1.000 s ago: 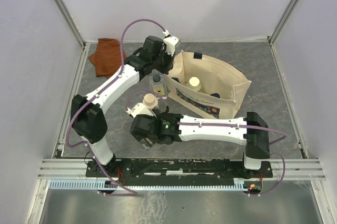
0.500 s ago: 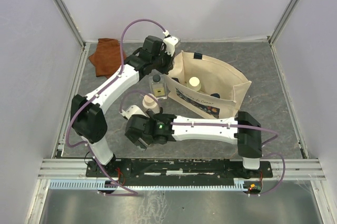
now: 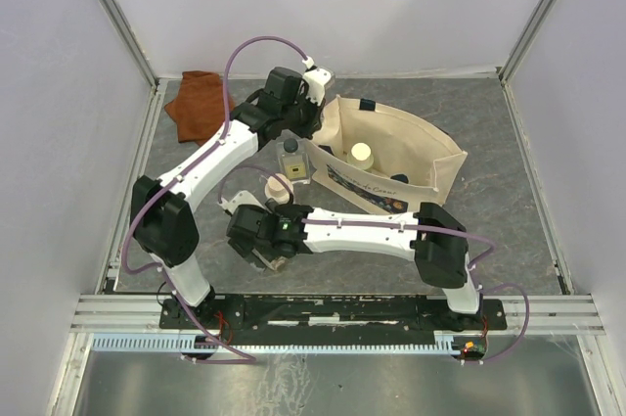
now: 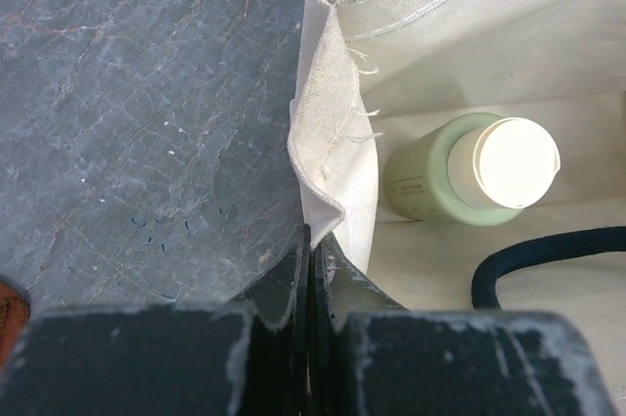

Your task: Place the personal care products into the canvas bag

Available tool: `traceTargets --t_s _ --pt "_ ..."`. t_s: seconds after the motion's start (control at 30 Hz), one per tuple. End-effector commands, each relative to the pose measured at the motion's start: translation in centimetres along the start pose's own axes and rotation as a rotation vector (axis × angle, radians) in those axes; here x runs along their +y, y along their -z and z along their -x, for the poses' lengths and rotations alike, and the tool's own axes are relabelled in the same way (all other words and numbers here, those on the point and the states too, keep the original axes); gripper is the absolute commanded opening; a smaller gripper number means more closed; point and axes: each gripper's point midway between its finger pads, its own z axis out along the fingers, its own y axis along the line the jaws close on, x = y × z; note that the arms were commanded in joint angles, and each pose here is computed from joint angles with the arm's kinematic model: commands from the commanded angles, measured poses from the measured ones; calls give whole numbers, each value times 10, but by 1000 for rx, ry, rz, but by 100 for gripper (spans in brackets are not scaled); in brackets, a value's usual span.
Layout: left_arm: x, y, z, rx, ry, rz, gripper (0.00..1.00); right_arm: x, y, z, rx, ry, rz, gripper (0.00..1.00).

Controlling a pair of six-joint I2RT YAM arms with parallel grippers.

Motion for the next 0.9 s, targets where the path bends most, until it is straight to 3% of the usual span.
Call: traceTargets --t_s 0.0,0.37,0.5,0.6,0.87 --pt "5 18 3 -12 -37 9 3 -11 -1 1 -22 -32 -8 94" --pt "5 17 0 -8 -32 12 3 -7 -14 -4 -52 -65 7 84" --pt "6 18 1 -10 -34 12 3 -9 -9 -4 -40 -65 -3 89" --pt "6 18 -1 -7 -37 13 3 -13 3 -3 15 -43 -24 99" --pt "5 23 2 -6 -43 13 3 -11 20 -10 146 -3 -9 100"
